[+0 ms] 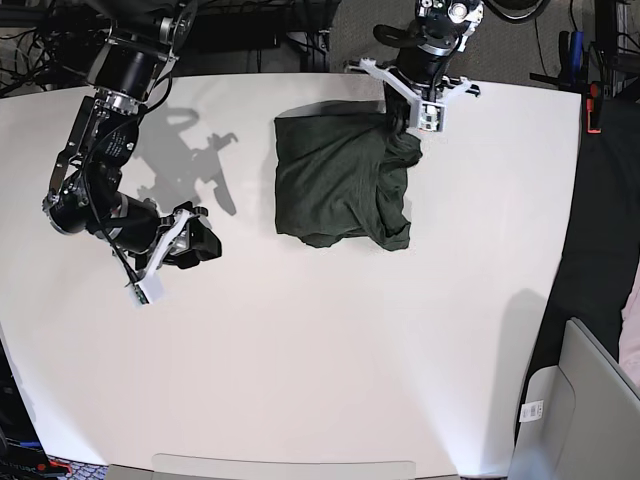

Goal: Fold the T-shirt properly
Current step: 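Grasp the bundle's edge with the left gripper and tuck it under, then bring the right gripper to the bundle's opposite edge and grasp it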

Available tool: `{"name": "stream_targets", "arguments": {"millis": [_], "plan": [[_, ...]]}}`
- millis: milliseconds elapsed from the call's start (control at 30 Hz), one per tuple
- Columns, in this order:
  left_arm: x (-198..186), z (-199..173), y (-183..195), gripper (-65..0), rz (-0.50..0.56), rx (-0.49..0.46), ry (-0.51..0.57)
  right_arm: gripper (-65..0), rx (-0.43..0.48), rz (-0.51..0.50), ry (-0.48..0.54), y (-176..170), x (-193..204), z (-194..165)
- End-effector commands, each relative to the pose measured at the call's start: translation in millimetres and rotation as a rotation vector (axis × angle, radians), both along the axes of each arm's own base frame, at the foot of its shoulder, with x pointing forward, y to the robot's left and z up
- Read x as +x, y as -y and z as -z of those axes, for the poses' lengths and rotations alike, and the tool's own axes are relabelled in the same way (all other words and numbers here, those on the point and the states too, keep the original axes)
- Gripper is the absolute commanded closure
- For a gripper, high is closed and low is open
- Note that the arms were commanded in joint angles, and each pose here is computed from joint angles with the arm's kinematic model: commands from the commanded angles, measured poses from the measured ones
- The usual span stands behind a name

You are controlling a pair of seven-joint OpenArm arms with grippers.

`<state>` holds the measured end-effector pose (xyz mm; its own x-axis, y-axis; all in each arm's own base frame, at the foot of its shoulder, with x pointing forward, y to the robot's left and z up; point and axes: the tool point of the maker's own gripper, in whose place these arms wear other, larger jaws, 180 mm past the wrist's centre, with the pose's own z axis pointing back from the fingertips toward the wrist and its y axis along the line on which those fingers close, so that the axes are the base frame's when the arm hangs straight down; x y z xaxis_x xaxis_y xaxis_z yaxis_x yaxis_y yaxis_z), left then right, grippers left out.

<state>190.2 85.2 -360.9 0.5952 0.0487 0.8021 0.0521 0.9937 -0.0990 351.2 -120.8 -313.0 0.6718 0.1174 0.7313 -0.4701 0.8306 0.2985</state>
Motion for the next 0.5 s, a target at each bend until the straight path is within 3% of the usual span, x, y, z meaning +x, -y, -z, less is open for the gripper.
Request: {"name": "stream_targets", "arguments": {"millis": [0, 133, 333, 467], "plan": [[9, -14, -13, -5.4, -0.056, 0.017, 0.065, -26.4, 0.013, -0.011, 0.072, -3, 13, -21], [20, -22, -37, -11.9, -0.181, 0.054, 0.106, -26.4, 0.030, -0.019, 0.079, -11, 15, -24], [40, -36, -43, -22.1, -0.161, 0.082, 0.169, -26.4, 0.031, -0.019, 0.079, -11, 15, -24], [41, -37, -38, -22.6, -0.148, 0.072, 0.180, -26.4, 0.029, -0.026, 0.090, -14, 20, -28]]}}
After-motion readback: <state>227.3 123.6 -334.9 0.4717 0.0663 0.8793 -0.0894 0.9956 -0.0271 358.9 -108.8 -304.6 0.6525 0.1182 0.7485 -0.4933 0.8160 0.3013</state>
